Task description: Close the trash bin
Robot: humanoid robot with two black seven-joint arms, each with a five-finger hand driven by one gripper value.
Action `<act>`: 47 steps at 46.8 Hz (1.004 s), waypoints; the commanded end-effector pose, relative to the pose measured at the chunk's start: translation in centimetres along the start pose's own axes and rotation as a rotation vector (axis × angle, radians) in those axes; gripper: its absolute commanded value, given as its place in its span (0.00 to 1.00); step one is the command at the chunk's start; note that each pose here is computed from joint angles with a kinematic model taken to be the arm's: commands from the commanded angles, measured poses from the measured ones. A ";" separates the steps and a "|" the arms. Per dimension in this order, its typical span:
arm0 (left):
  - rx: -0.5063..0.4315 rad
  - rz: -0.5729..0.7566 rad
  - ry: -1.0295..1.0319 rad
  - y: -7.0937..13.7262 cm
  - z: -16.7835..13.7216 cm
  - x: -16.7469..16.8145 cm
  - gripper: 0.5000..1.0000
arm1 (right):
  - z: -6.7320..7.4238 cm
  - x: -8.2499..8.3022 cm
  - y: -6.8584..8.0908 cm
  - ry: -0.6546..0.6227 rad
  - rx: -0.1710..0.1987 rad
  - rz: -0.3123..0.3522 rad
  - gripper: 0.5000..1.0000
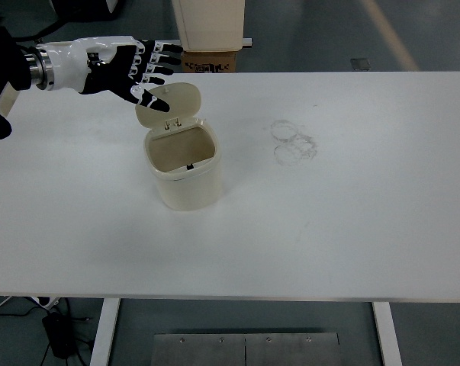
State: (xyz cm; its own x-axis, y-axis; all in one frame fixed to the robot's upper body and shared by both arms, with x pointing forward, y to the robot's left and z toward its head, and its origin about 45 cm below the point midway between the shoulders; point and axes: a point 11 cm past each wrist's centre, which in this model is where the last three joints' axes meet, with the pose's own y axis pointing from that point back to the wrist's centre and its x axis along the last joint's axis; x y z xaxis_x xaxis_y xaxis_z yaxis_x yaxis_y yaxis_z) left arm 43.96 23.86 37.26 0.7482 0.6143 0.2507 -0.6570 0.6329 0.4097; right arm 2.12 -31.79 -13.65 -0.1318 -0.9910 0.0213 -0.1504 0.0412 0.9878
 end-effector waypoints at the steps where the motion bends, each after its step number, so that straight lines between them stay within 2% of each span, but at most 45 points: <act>1: -0.007 -0.015 0.010 -0.2 0.0 -0.5 1.00 | 0.0 0.0 0.0 0.000 0.000 0.000 0.99; 16: -0.084 -0.053 0.070 0.8 2.4 -1.1 1.00 | 0.0 0.0 0.0 0.000 0.000 0.000 0.99; 27: -0.079 -0.078 0.069 2.0 2.0 -1.8 1.00 | 0.0 0.0 0.0 0.000 0.000 0.000 0.99; 41: -0.090 0.032 0.043 3.2 3.2 0.6 1.00 | 0.0 0.0 0.0 0.000 0.000 0.000 0.99; 47: -0.046 0.062 0.028 3.0 1.6 1.4 1.00 | 0.0 0.0 0.0 0.000 0.000 0.000 0.99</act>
State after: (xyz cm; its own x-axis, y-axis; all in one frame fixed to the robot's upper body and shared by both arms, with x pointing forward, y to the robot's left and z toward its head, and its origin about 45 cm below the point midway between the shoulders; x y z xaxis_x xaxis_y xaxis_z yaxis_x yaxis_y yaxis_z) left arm 43.00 25.32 41.12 0.7099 0.6643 0.2339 -0.7006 0.6323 0.3306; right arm 2.13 -31.79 -13.65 -0.1317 -0.9911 0.0215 -0.1506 0.0414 0.9877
